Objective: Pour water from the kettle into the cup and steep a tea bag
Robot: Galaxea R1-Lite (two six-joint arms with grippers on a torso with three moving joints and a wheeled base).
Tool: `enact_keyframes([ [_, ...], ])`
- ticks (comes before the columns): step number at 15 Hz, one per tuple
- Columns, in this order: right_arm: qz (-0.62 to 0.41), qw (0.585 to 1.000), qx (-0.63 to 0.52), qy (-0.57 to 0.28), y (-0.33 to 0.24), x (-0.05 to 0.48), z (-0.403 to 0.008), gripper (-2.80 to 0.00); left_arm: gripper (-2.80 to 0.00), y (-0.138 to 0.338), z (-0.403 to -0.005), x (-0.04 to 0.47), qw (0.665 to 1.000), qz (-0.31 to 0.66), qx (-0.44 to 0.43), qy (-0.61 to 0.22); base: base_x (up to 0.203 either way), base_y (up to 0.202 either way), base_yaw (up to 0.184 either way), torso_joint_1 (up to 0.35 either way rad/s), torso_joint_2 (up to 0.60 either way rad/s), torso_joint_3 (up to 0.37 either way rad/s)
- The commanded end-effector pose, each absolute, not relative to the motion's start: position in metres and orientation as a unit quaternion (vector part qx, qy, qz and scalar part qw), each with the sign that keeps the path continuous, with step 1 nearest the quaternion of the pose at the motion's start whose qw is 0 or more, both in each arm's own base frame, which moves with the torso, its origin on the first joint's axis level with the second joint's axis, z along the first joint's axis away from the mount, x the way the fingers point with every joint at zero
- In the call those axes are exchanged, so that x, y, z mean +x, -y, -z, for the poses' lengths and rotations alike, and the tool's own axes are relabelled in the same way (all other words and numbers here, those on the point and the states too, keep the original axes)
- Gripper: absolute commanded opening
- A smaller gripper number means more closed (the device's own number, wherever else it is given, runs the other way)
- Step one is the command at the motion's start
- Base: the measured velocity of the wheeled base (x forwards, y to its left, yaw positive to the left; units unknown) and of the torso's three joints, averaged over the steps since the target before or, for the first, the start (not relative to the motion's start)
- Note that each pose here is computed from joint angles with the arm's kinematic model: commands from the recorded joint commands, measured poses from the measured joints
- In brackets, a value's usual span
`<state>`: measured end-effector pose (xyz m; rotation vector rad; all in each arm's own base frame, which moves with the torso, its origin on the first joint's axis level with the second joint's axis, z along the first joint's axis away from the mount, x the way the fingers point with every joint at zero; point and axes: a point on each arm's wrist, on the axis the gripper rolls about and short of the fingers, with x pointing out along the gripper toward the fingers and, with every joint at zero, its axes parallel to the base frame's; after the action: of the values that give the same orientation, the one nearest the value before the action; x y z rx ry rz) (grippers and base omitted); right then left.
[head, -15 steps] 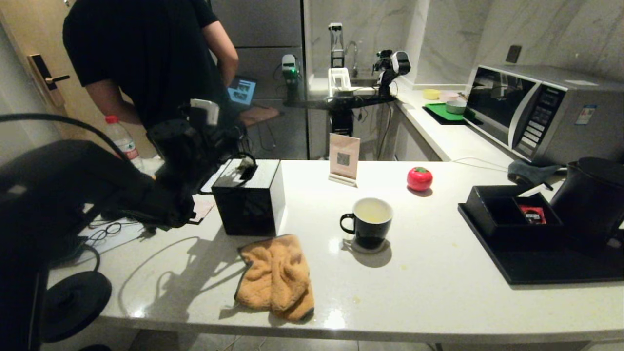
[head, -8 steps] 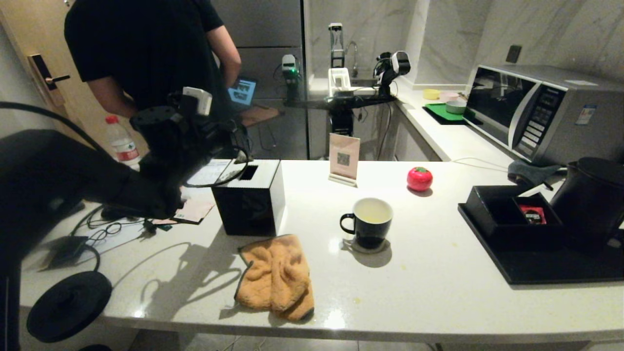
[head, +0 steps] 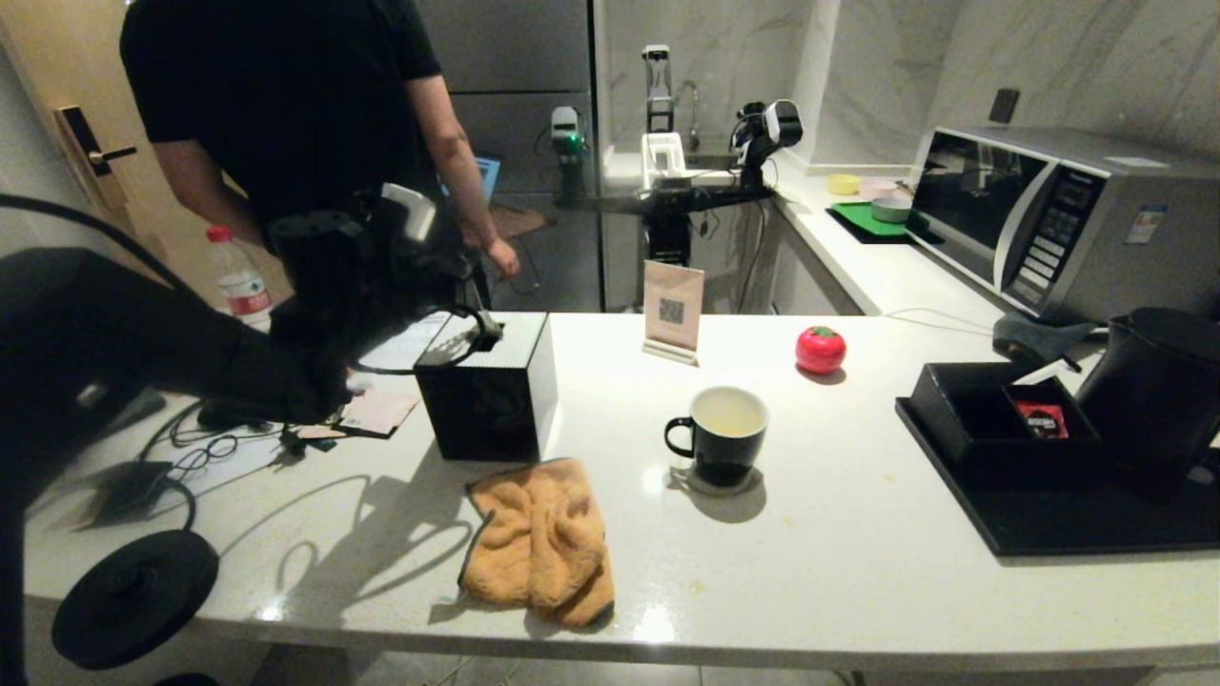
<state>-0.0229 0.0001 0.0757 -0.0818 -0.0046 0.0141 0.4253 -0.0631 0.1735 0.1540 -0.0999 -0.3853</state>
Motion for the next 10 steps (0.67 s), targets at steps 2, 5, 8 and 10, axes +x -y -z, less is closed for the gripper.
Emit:
enact_keyframes([
  [2,-0.008,0.999,-0.041,0.002,0.000,-0.023,-0.076,-2.80,-2.80,0.060,-0.170,0.426,0.975,0.191,0.105,0.036,0.000,0.000,0.000,0.000,0.00,0.000],
  [5,-0.007,0.999,-0.041,0.002,0.000,-0.023,-0.076,-2.80,-2.80,0.058,-0.169,0.430,0.974,0.187,0.126,0.033,0.000,0.000,0.000,0.000,0.00,0.000],
  [8,-0.008,0.999,-0.041,0.002,0.000,-0.023,-0.076,-2.80,-2.80,0.054,-0.175,0.433,0.973,0.183,0.135,0.036,0.000,0.000,0.000,0.000,0.00,0.000],
  [10,-0.008,0.999,-0.041,0.002,0.000,-0.023,-0.076,-2.80,-2.80,0.051,-0.180,0.435,0.974,0.178,0.136,0.041,0.000,0.000,0.000,0.000,0.00,0.000],
])
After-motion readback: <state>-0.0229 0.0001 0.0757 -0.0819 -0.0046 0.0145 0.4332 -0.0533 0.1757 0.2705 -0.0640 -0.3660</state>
